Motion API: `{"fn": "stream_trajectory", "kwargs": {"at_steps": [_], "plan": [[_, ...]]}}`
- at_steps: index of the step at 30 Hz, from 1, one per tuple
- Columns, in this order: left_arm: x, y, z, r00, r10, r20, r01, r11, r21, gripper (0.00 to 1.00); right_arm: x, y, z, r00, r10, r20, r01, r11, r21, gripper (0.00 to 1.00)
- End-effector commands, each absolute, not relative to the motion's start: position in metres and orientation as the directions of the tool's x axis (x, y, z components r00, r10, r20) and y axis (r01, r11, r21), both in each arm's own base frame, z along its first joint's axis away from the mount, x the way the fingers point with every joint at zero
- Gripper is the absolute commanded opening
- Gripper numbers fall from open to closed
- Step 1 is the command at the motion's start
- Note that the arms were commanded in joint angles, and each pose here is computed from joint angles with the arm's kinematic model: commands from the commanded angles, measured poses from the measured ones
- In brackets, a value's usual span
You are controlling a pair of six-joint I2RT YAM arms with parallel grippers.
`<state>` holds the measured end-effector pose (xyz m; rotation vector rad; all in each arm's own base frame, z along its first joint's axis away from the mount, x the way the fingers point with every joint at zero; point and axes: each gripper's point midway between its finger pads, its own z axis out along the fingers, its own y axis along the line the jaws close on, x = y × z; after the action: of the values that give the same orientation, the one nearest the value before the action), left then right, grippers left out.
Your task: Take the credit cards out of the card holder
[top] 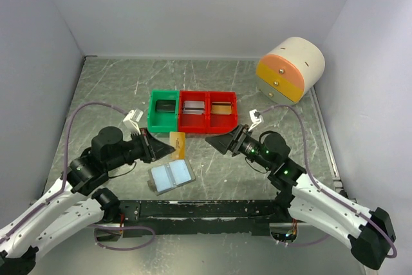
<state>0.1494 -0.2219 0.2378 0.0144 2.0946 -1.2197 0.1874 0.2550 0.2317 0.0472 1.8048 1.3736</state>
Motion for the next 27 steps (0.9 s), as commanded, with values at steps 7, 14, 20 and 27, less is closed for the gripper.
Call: {"fn": "stream_trajectory", "kwargs": {"at_steps": [7, 14, 20, 27], "plan": [[0.134, -0.251, 0.271, -0.776, -0.325, -0.540, 0.455, 0.305, -0.837, 0.07, 0.160, 0.304, 0.277, -0.719, 0.359, -0.595, -0.611, 0.082, 0.787, 0.66], [0.128, -0.256, 0.267, -0.797, -0.315, -0.516, 0.455, 0.250, -0.855, 0.07, 0.152, 0.314, 0.274, -0.753, 0.311, -0.580, -0.602, 0.033, 0.798, 0.48], [0.129, -0.253, 0.270, -0.783, -0.323, -0.532, 0.464, 0.266, -0.845, 0.07, 0.142, 0.317, 0.273, -0.781, 0.276, -0.561, -0.589, -0.023, 0.808, 0.40], [0.126, -0.254, 0.274, -0.784, -0.327, -0.527, 0.472, 0.236, -0.849, 0.07, 0.133, 0.322, 0.276, -0.804, 0.248, -0.540, -0.575, -0.099, 0.812, 0.29]]}}
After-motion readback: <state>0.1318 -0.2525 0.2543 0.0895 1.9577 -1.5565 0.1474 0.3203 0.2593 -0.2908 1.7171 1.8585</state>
